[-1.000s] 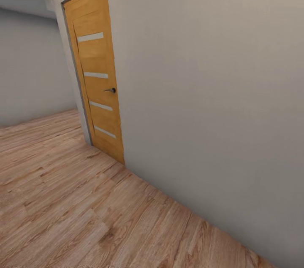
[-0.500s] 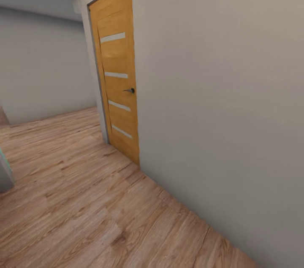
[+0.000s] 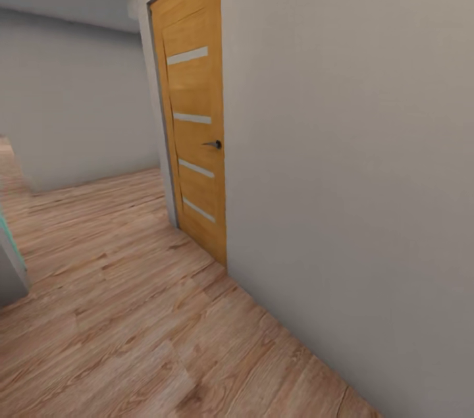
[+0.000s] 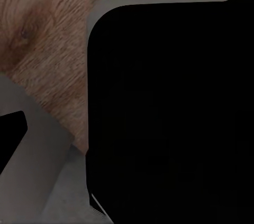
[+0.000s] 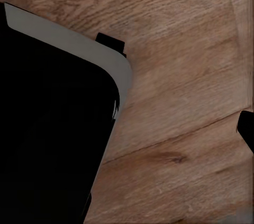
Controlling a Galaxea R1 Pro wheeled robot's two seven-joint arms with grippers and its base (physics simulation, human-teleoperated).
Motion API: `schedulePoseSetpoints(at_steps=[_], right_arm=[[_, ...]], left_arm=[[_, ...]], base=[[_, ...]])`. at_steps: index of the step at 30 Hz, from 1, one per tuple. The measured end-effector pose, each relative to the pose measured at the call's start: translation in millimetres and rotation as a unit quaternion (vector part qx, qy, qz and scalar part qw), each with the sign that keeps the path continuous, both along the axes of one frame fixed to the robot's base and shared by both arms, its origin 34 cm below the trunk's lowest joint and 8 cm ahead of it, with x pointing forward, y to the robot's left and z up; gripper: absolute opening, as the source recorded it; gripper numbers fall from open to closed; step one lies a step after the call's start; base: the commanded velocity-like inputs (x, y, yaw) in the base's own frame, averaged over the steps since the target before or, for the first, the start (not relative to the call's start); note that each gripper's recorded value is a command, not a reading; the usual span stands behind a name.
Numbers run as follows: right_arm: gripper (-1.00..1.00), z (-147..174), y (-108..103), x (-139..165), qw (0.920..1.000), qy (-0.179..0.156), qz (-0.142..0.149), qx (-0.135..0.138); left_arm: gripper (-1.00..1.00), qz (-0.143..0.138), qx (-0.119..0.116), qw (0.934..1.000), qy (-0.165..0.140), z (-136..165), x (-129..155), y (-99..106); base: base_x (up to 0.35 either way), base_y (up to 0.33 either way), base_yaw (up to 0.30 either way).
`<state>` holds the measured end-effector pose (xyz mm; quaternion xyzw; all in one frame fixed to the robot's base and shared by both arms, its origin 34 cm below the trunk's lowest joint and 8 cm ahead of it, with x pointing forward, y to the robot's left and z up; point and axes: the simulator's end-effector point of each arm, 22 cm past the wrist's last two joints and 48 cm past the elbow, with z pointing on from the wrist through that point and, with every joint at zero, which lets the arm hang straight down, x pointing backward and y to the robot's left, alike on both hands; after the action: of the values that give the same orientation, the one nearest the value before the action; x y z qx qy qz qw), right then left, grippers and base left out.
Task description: Move the two storage containers from the living room to the garage. In the garage, place one container on the floor and stack the other container on top of it (either order is fine).
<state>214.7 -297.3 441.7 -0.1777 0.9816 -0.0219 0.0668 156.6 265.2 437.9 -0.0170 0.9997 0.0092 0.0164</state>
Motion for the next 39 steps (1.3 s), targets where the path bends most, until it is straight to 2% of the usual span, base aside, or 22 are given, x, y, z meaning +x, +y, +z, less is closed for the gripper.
schedulePoseSetpoints(at_steps=[14, 39], right_arm=[[1.00, 0.0, 0.1, 0.1, 1.0000, 0.000, 0.000, 0.000], [1.00, 0.0, 0.1, 0.2, 1.0000, 0.000, 0.001, 0.000]], left_arm=[[1.00, 0.001, 0.000, 1.0000, 0.001, 0.0, -0.3, 0.1], [1.00, 0.001, 0.000, 1.0000, 0.000, 0.0, -0.1, 0.1]], base=[[0.321, 0.000, 0.027], [0.321, 0.000, 0.263]])
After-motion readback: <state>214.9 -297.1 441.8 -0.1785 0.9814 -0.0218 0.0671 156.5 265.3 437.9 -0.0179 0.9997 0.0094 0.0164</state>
